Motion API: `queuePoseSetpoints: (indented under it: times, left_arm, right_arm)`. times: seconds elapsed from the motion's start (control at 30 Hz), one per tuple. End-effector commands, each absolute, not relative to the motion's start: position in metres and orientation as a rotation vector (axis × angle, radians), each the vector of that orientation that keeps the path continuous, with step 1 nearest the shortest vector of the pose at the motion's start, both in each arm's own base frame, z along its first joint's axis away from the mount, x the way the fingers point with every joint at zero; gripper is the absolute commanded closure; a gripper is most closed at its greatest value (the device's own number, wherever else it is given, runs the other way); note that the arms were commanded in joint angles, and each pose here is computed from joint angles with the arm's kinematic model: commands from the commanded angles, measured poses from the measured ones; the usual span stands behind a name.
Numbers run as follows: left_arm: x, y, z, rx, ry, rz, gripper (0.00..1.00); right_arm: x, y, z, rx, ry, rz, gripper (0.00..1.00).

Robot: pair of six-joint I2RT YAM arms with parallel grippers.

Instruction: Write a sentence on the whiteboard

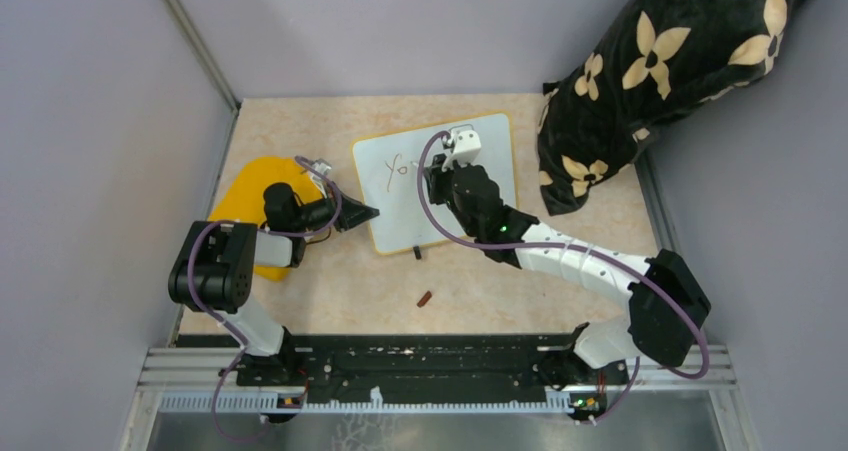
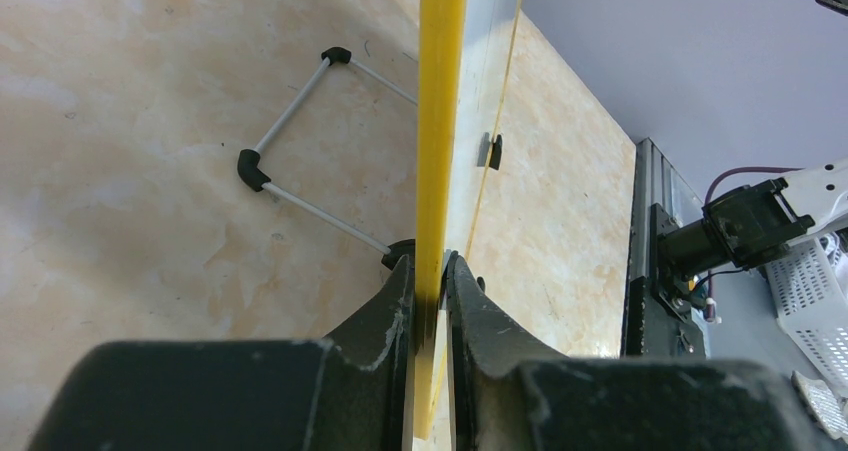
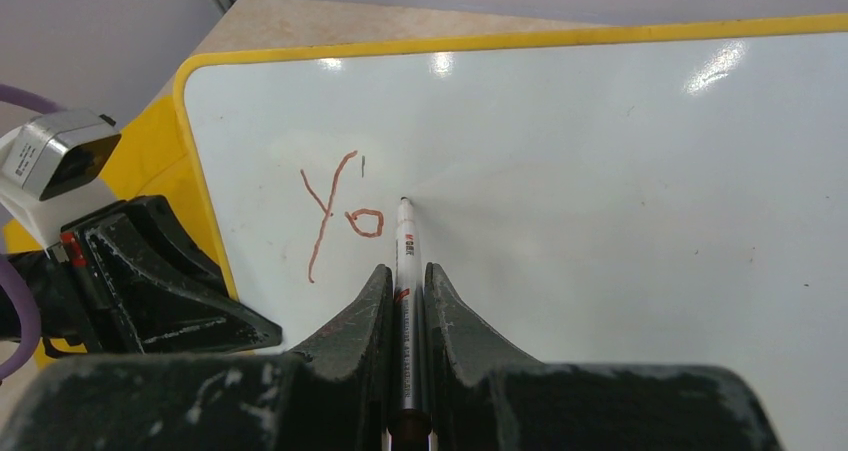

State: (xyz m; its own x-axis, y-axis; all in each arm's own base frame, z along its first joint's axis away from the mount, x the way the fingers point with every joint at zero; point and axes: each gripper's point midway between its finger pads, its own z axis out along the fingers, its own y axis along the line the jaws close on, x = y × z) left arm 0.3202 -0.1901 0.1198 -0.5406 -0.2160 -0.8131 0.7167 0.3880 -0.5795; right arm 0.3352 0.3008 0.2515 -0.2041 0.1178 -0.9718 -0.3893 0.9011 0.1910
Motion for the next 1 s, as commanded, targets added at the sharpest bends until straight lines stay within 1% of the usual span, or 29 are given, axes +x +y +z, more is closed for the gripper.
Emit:
queuePoseSetpoints:
  times: [0.0,0.47,0.97]
  left_arm:
    - [0.323,-0.191,0.117,0.443,1.757,-1.271,1.00]
    - [0.322,-0.191,0.118,0.444,1.754,-1.273,1.00]
    - [0.321,-0.192,0.118,0.449,1.755,-1.270,1.00]
  right_arm:
    - [0.335,0.296,0.252,-0.187,1.718,0.471,1.00]
    - [0.327,0.283,0.242,-0.171,1.742,0.455,1.00]
    - [0.334,0.270,0.254,-0.133,1.717,0.387,1.00]
